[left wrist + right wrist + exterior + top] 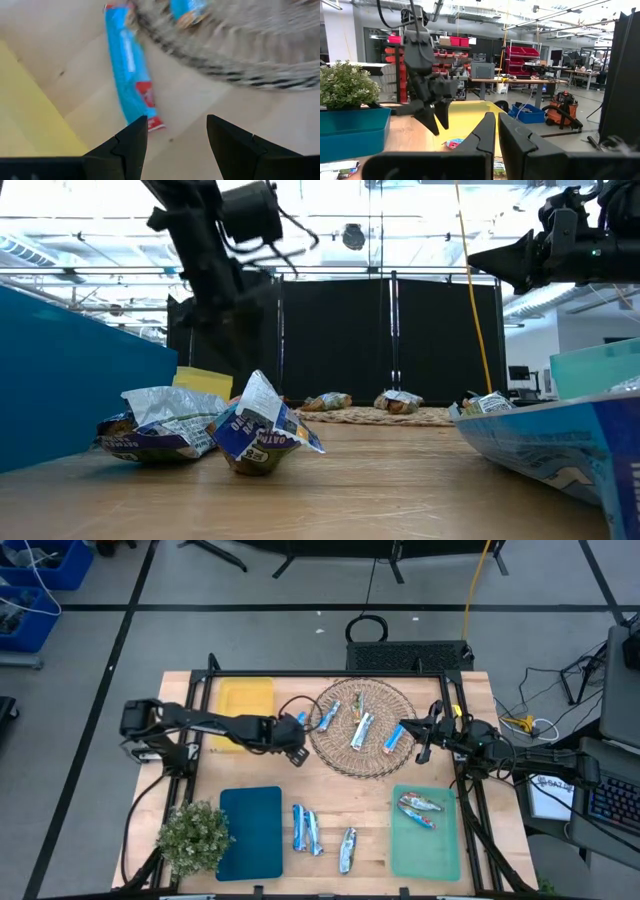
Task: Pick and place Granola Bars by type
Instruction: Put the red granola bar into the light blue bin
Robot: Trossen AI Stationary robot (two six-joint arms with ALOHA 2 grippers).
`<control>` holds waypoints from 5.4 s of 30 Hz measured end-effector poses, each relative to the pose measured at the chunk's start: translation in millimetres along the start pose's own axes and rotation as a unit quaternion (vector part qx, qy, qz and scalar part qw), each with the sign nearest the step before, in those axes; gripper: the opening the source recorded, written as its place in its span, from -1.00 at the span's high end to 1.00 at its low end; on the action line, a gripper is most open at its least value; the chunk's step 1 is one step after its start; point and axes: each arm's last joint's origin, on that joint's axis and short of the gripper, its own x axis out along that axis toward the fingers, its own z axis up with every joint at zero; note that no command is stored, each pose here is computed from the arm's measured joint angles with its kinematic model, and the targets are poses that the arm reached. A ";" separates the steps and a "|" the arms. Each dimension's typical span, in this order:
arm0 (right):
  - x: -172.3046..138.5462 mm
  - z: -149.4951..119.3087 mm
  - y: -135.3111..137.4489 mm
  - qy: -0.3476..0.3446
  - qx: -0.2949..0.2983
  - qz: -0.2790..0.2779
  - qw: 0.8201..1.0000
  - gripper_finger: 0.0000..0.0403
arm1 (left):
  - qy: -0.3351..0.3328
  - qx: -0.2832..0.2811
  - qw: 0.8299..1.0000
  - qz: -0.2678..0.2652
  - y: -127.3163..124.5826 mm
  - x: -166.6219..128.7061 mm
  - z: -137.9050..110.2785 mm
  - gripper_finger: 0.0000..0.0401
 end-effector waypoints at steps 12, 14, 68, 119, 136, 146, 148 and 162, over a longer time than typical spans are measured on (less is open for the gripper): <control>0.0 -0.6 0.0 0.003 0.000 0.000 1.000 0.92 | 0.055 -0.022 0.997 0.049 14.5 27.0 -1.1 -0.04; 0.0 -0.6 0.0 0.003 0.000 0.000 1.000 0.92 | 0.050 -0.026 0.997 0.058 16.3 27.4 0.0 -0.04; 0.4 -1.3 0.4 0.007 0.007 0.002 1.000 0.92 | 0.087 -0.022 0.996 0.005 22.8 52.4 7.8 0.45; 2.5 15.8 10.6 -0.083 0.080 0.167 0.979 0.92 | -0.534 0.409 0.640 -0.372 -7.0 -33.2 14.1 0.88; 40.6 9.0 32.5 -0.065 0.075 0.154 0.983 0.92 | -0.531 0.430 0.606 -0.408 -26.5 -0.5 31.6 0.88; 78.4 18.3 47.3 -0.053 0.058 0.171 0.982 0.92 | -0.531 0.442 0.593 -0.414 -27.3 -0.5 31.5 0.88; 84.8 19.8 48.9 -0.053 0.057 0.171 0.982 0.92 | -0.526 0.445 0.590 -0.420 -27.3 -0.2 31.0 0.88; 96.8 18.9 53.7 -0.054 0.034 0.195 0.979 0.96 | -0.521 0.448 0.592 -0.421 -27.4 0.8 30.5 0.89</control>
